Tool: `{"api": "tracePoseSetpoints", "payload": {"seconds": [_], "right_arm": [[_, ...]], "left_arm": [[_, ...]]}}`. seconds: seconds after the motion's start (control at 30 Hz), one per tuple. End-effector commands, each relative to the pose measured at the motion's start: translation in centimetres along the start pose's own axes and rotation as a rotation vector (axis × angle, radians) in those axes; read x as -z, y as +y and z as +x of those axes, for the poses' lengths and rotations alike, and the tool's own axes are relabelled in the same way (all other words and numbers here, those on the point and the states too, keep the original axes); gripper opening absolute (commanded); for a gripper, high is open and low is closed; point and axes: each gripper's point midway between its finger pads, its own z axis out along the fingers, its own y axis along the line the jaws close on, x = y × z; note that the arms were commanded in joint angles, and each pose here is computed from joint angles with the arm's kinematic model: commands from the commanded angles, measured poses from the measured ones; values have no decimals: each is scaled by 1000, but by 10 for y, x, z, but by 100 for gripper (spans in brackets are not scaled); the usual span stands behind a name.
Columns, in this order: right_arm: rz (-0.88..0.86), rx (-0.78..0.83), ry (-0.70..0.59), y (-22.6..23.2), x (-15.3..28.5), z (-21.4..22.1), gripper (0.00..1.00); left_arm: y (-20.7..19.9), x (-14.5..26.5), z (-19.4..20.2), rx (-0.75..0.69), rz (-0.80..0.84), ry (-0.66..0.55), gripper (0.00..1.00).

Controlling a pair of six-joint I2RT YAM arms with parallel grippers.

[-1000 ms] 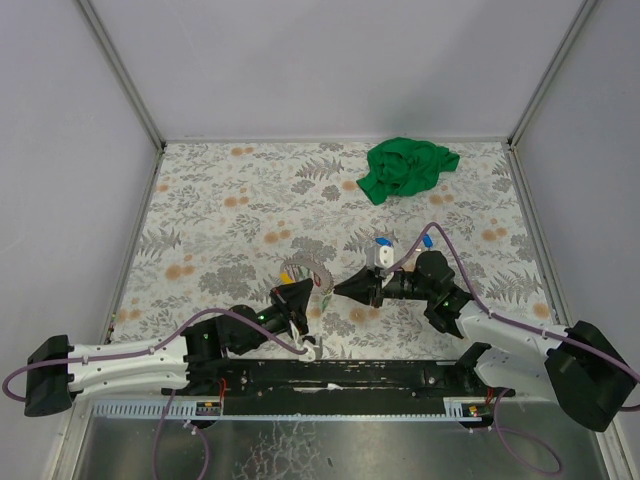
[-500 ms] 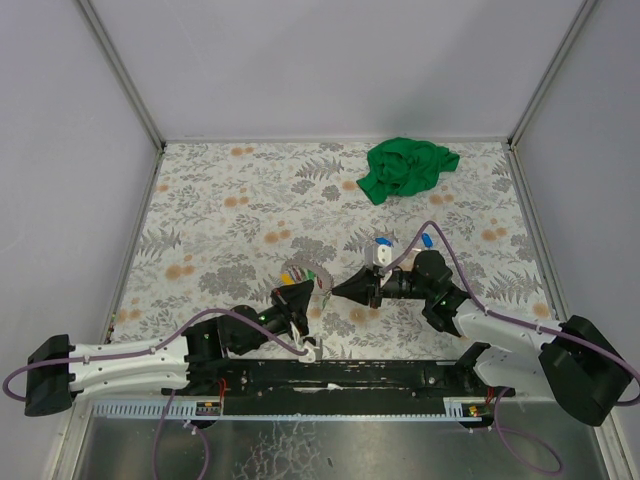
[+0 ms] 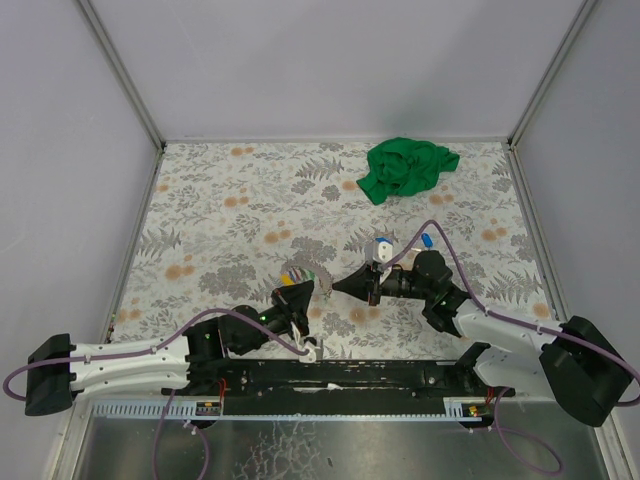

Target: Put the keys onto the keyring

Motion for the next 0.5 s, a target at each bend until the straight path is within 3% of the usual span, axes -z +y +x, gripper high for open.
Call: {"api": "tracePoseSetpoints", "payload": {"seconds": [0.0,0.3,0.47], "right_arm": [[78,63,-78,-11,1,-27,0],[51,54,-128,-3,4,-37,0],[38,64,-39,0,8,-26,16]], "left_arm": [[14,0,-4,17,-49,-10,0],[8,-3,-2,33,-19,11,0],[8,1,5,-3,-21,41,0]]}}
